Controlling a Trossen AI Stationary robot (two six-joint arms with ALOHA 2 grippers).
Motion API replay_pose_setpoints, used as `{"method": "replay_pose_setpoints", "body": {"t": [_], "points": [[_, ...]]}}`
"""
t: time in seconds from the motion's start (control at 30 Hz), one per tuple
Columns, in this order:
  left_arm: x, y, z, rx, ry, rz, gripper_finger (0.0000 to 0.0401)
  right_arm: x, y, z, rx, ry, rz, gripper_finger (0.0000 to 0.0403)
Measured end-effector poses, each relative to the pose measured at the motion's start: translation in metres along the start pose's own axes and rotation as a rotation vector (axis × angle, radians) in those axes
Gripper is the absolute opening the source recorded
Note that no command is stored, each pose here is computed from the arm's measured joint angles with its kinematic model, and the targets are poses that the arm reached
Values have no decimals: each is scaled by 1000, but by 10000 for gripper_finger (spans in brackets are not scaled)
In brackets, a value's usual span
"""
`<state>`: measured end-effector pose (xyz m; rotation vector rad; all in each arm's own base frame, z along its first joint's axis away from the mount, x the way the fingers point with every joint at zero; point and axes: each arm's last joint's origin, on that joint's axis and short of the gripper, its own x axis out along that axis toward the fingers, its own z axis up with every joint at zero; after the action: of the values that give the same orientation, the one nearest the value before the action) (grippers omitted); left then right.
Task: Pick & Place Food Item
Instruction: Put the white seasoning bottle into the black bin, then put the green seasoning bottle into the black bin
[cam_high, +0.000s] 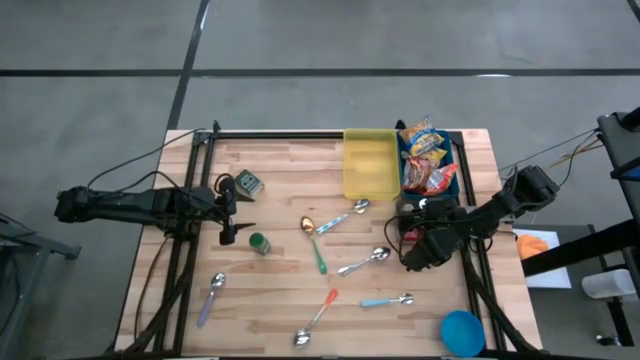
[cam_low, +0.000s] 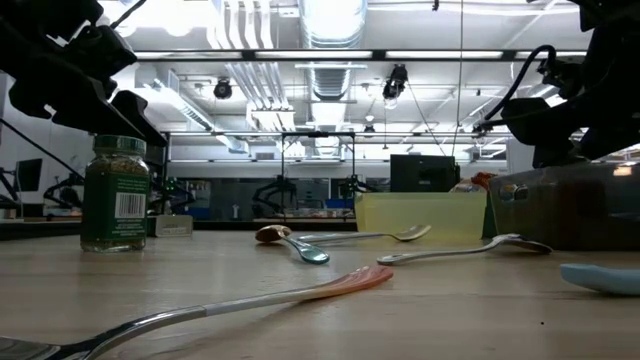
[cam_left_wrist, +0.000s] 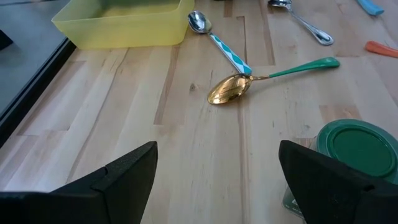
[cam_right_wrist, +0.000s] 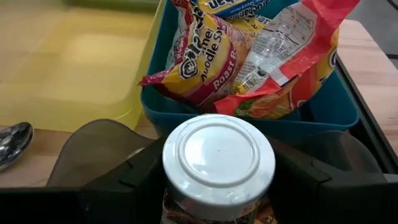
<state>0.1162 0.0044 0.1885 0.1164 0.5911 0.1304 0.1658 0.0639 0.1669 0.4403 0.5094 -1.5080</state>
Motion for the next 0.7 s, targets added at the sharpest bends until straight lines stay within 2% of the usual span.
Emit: {"method": "replay_pose_setpoints", "body": {"t": [0.33,0.7], "points": [[0,0,0,0,0,0,340,0,0,0,1,0,0,286],[0,0,0,0,0,0,340,-3,1,3,-8,-3,-3,292]]}}
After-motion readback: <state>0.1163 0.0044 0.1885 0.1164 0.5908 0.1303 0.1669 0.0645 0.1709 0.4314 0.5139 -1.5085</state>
